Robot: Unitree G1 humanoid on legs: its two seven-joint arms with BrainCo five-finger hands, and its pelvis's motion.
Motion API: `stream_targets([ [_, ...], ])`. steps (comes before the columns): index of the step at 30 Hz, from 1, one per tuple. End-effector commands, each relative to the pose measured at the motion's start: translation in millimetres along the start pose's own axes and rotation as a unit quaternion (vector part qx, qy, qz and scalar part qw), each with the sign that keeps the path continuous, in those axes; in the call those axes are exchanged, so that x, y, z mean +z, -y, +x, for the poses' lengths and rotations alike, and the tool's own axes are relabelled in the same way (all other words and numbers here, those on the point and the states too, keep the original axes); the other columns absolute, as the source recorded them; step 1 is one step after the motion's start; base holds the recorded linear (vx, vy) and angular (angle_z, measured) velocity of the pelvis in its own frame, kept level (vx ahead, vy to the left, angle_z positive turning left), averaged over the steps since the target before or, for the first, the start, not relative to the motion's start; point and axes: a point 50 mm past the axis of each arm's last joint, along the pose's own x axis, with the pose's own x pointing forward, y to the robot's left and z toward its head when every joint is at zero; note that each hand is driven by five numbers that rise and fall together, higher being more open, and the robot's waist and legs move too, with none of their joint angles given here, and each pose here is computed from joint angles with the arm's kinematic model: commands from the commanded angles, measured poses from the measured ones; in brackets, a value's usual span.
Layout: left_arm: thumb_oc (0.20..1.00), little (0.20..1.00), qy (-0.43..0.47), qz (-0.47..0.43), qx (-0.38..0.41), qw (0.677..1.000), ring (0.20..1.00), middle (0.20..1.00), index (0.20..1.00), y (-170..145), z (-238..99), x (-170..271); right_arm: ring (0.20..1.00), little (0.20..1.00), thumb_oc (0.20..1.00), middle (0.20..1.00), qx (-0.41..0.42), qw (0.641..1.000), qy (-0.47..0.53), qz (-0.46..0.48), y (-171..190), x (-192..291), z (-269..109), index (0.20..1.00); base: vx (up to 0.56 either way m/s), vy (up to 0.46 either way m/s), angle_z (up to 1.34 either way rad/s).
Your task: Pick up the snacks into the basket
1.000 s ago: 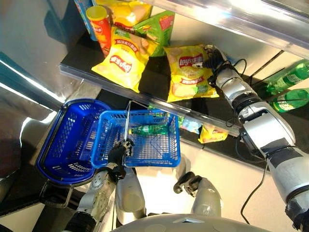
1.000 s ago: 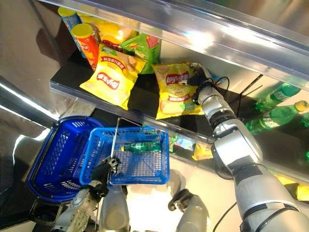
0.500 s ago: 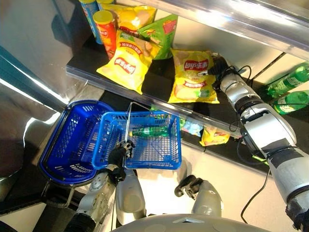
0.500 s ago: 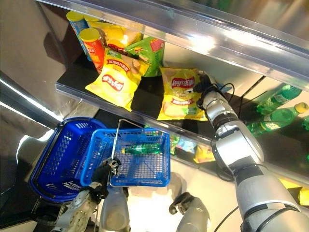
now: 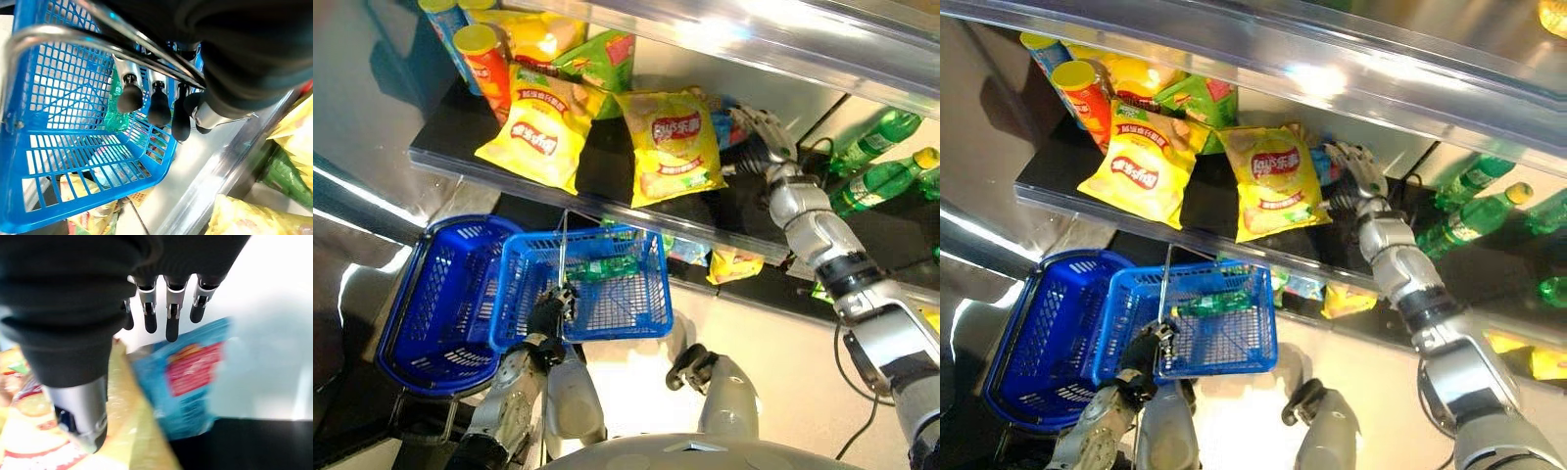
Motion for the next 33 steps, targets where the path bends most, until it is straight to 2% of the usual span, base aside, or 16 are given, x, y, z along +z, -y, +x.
stream_targets([
  [1,0.2,0.2,0.157,0.004,-0.081,0.984,0.2,0.2,0.2,32.4,2.3,58.8,1.0,1.0,1.0,1.0,-0.091,0.995,0.034,-0.038,35.1,3.5,7.0,1.0,0.0,0.0,0.0],
  [11,0.2,0.2,0.157,-0.004,-0.075,0.985,0.2,0.2,0.2,31.5,1.5,55.6,1.0,1.0,1.0,1.0,-0.063,0.998,0.015,-0.02,17.5,-1.4,-5.7,1.0,0.0,0.0,0.0],
  [14,0.2,0.2,0.158,-0.012,-0.068,0.985,0.2,0.2,0.2,30.6,0.9,55.0,1.0,1.0,1.0,1.0,-0.058,0.996,-0.002,0.064,10.3,0.5,-10.0,1.0,0.0,0.0,0.0],
  [15,0.2,0.2,0.158,-0.012,-0.068,0.985,0.2,0.2,0.2,30.5,0.8,55.0,1.0,1.0,1.0,1.0,-0.058,0.996,-0.002,0.064,10.2,0.4,-10.1,1.0,0.07,-0.007,-0.01],
  [16,0.2,0.2,0.157,-0.016,-0.066,0.985,0.2,0.2,0.2,30.0,0.4,53.9,1.0,1.0,1.0,1.0,-0.039,0.991,-0.012,0.126,0.5,3.8,-12.2,1.0,0.07,-0.008,-0.01],
  [19,0.2,0.2,0.157,-0.023,-0.066,0.985,0.2,0.2,0.2,29.8,-0.4,53.4,1.0,1.0,1.0,1.0,-0.005,0.968,-0.035,0.249,-19.2,11.2,-15.0,1.0,0.03,-0.006,-0.02],
  [20,0.2,0.2,0.157,-0.023,-0.066,0.985,0.2,0.2,0.2,29.8,-0.4,53.4,1.0,1.0,1.0,1.0,-0.005,0.968,-0.035,0.25,-19.2,11.3,-15.0,1.0,0.0,0.0,0.0],
  [21,0.2,0.2,0.158,-0.026,-0.065,0.985,0.2,0.2,0.2,28.7,-1.2,54.0,1.0,1.0,1.0,1.0,0.011,0.95,-0.05,0.308,-29.5,14.6,-16.0,1.0,0.0,0.0,0.0],
  [23,0.2,0.2,0.157,-0.029,-0.063,0.985,0.2,0.2,0.2,27.6,-1.8,53.4,1.0,1.0,1.0,1.0,0.019,0.939,-0.06,0.337,-35.2,15.6,-15.9,1.0,0.0,0.0,0.0],
  [24,0.2,0.2,0.156,-0.033,-0.063,0.985,0.2,0.2,0.2,27.4,-2.6,53.4,1.0,1.0,1.0,1.0,0.033,0.919,-0.08,0.385,-45.0,18.1,-14.8,1.0,0.0,0.0,0.0],
  [25,0.2,0.2,0.156,-0.033,-0.063,0.985,0.2,0.2,0.2,27.3,-2.6,53.5,1.0,1.0,1.0,1.0,0.033,0.918,-0.08,0.386,-45.0,18.2,-14.5,1.0,0.0,0.0,0.0],
  [26,0.2,0.2,0.157,-0.039,-0.063,0.985,0.2,0.2,0.2,26.9,-3.8,53.7,1.0,1.0,1.0,1.0,0.044,0.896,-0.1,0.431,-53.8,20.8,-13.1,1.0,0.0,0.0,0.0],
  [29,0.2,0.2,0.155,-0.043,-0.063,0.985,0.2,0.2,0.2,26.3,-5.7,53.0,1.0,1.0,1.0,1.0,0.051,0.862,-0.14,0.484,-65.3,19.8,-10.3,1.0,0.0,0.0,0.0],
  [30,0.2,0.2,0.155,-0.043,-0.063,0.985,0.2,0.2,0.2,26.3,-5.7,53.3,1.0,1.0,1.0,1.0,0.05,0.862,-0.14,0.485,-65.1,20.0,-9.8,1.0,0.0,0.0,0.0],
  [33,0.2,0.2,0.149,-0.046,-0.066,0.986,0.2,0.2,0.2,26.4,-6.7,51.3,1.0,1.0,1.0,1.0,0.043,0.82,-0.186,0.54,-71.0,15.5,-2.2,1.0,0.0,0.0,0.0],
])
